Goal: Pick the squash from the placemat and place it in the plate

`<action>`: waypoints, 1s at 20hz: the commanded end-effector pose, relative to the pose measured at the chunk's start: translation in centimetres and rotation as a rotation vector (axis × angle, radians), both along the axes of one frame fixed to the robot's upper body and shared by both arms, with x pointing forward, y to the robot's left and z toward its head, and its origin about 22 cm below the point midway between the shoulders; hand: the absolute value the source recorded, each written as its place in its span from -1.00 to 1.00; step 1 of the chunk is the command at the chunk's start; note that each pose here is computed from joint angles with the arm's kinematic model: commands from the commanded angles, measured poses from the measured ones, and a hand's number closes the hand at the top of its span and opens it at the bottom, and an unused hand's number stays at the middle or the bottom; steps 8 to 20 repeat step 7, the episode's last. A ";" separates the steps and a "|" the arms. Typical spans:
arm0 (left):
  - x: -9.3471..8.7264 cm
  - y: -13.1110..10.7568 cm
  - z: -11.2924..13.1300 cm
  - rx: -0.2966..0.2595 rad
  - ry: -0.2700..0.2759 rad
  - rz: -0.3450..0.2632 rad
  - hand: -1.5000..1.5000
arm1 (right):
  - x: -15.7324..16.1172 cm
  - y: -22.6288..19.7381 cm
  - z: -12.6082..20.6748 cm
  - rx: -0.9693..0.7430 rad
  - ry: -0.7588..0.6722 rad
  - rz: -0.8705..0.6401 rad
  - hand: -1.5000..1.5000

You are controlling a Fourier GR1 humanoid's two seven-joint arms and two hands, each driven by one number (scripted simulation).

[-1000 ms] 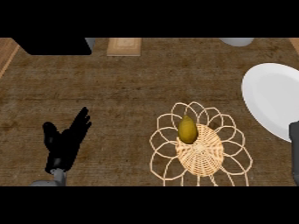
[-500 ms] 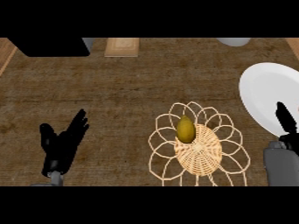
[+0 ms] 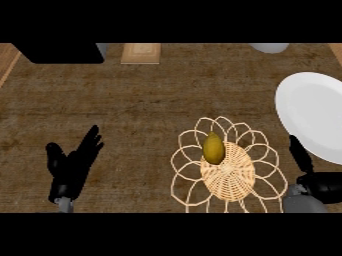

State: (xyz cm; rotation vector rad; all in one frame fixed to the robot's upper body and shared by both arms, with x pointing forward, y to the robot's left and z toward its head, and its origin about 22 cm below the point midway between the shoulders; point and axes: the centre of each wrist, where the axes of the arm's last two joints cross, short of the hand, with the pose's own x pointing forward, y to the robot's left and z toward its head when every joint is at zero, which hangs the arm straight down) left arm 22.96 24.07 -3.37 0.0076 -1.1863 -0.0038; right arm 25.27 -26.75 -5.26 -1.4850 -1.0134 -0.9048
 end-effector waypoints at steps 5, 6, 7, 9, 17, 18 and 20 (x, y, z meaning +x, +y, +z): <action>0.3 0.6 1.4 0.008 -0.012 -0.006 0.00 | -0.8 1.7 -1.3 0.039 0.001 -0.007 -1.00; 0.0 -1.8 -0.9 0.011 0.009 -0.011 0.00 | -1.2 2.2 -1.5 0.048 -0.006 0.008 -1.00; 0.7 -0.3 -0.7 -0.010 -0.009 0.014 0.00 | -1.4 2.3 -1.3 0.039 -0.012 0.012 -1.00; 0.7 -0.3 -0.7 -0.010 -0.009 0.014 0.00 | -1.4 2.3 -1.3 0.039 -0.012 0.012 -1.00; 0.7 -0.3 -0.7 -0.010 -0.009 0.014 0.00 | -1.4 2.3 -1.3 0.039 -0.012 0.012 -1.00; 0.7 -0.3 -0.7 -0.010 -0.009 0.014 0.00 | -1.4 2.3 -1.3 0.039 -0.012 0.012 -1.00; 0.7 -0.3 -0.7 -0.010 -0.009 0.014 0.00 | -1.4 2.3 -1.3 0.039 -0.012 0.012 -1.00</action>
